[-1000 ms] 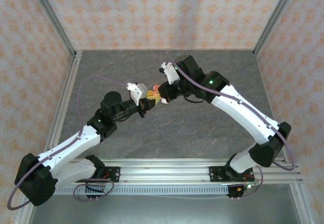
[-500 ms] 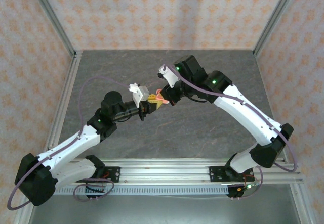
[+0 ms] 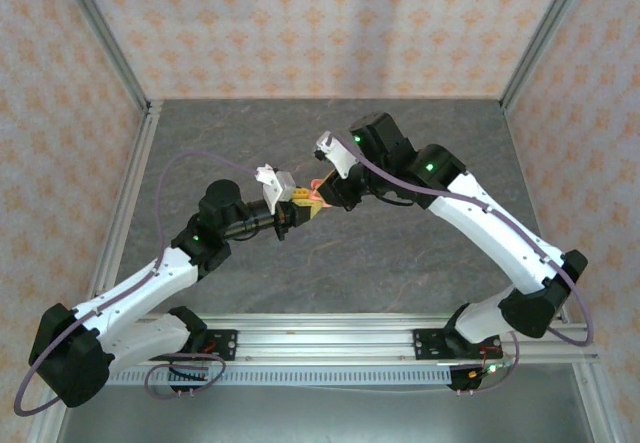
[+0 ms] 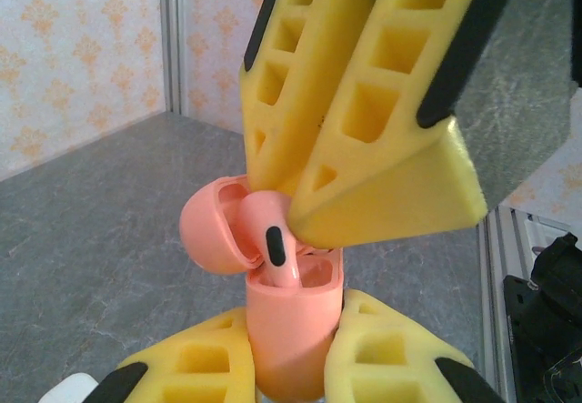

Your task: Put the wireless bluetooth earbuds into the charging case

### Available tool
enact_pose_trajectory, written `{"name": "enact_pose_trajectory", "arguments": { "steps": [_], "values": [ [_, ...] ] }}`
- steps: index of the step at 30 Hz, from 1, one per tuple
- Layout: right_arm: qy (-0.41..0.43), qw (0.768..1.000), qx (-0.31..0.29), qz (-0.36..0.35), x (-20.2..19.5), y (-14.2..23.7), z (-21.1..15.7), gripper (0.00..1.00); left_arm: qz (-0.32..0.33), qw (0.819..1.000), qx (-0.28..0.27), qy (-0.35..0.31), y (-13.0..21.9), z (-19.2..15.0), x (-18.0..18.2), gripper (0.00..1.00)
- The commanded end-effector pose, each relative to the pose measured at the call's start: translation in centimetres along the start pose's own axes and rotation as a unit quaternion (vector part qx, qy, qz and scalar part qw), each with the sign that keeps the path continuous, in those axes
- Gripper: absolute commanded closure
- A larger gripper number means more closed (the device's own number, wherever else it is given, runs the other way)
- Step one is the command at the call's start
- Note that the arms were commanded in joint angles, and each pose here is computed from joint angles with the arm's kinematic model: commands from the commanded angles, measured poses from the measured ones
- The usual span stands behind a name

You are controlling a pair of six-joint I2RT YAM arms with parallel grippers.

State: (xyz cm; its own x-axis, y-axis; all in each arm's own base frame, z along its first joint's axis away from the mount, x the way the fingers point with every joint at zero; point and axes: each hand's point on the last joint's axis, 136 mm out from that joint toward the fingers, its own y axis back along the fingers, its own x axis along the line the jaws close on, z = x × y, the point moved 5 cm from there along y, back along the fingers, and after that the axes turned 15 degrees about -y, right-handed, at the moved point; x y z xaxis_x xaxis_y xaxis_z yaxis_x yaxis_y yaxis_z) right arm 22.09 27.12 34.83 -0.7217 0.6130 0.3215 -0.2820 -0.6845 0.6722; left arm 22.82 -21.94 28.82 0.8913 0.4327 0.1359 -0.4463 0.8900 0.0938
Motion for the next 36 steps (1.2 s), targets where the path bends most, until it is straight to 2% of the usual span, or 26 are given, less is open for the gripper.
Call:
{"name": "enact_pose_trajectory", "arguments": {
  "steps": [1,5,10,15,21,29,36],
  "values": [
    [0.005,1.0,0.001,0.007,0.3,0.6,-0.4,0.76,-0.008,0.996,-0.07,-0.05,0.5,4.5,-0.1,1.0],
    [0.006,1.0,-0.024,0.002,0.4,1.7,-0.2,0.69,-0.007,0.996,-0.071,-0.049,0.6,4.4,-0.1,1.0],
    [-0.008,0.997,-0.072,-0.013,0.4,3.3,0.8,0.68,-0.007,0.996,-0.07,-0.049,0.8,4.3,-0.3,1.0],
    [-0.061,0.99,-0.125,0.019,1.3,5.8,2.4,0.66,0.01,0.995,-0.073,-0.06,1.0,3.7,-0.1,1.0],
    [-0.144,0.975,-0.159,0.052,1.5,7.9,3.2,0.64,0.003,0.996,-0.066,-0.065,0.6,3.8,0.0,1.0],
    [-0.229,0.963,-0.138,0.042,0.6,6.6,2.6,0.69,0.033,0.994,-0.045,-0.093,0.9,3.7,0.6,1.0],
    [-0.233,0.969,-0.084,0.019,0.7,4.3,1.2,0.69,0.037,0.994,-0.051,-0.095,0.7,3.5,0.7,1.0]
  ]
}}
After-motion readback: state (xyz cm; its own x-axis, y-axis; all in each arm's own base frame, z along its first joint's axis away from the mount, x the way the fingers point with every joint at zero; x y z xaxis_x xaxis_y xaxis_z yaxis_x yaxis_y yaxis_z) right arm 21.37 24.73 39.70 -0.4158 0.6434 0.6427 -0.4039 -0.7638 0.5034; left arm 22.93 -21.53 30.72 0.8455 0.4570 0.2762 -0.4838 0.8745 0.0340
